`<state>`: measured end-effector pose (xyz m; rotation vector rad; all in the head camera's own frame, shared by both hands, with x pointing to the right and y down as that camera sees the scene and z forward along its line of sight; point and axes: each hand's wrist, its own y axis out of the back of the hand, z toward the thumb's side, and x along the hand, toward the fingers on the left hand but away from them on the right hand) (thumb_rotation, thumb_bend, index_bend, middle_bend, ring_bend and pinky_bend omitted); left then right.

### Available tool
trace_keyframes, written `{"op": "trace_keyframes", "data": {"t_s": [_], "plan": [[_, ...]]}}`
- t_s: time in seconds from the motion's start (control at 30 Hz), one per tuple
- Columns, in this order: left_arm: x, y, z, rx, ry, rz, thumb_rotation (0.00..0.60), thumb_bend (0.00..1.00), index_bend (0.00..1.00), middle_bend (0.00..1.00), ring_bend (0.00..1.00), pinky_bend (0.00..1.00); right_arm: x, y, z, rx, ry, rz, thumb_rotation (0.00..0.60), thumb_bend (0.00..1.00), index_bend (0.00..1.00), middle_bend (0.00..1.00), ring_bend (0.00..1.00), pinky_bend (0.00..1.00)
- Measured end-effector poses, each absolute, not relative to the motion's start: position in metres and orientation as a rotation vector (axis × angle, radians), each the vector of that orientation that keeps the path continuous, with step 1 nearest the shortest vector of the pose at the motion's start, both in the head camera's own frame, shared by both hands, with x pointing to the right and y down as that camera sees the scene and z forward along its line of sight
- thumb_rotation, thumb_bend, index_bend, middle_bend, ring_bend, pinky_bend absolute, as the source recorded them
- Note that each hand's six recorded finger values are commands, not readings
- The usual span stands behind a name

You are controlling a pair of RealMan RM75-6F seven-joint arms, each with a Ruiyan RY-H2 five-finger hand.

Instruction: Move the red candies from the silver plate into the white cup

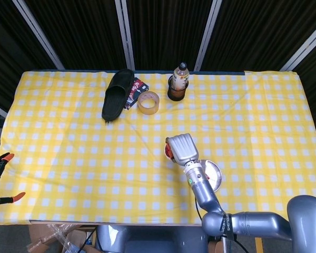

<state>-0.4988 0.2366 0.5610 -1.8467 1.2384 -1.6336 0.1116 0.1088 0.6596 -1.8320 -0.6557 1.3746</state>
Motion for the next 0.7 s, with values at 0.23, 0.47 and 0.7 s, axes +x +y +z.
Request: {"op": "trace_keyframes", "data": {"t_s": [0.23, 0.47, 0.7], "plan": [[-0.498, 0.236, 0.561, -1.846, 1.237, -1.634, 0.600, 0.03, 0.00, 0.00, 0.00, 0.00, 0.111, 0.110, 0.657, -1.838, -0.663, 1.364, 0.600, 0.51, 0.35, 0.99, 1.00, 0.98], [-0.498, 0.236, 0.561, -1.845, 1.239, -1.629, 0.600, 0.03, 0.00, 0.00, 0.00, 0.00, 0.113, 0.114, 0.646, -1.832, -0.673, 1.341, 0.600, 0.50, 0.33, 0.99, 1.00, 0.98], [-0.498, 0.237, 0.560, -1.841, 1.238, -1.622, 0.600, 0.03, 0.00, 0.00, 0.00, 0.00, 0.125, 0.127, 0.626, -1.823, -0.676, 1.316, 0.600, 0.50, 0.33, 0.99, 1.00, 0.98]]}}
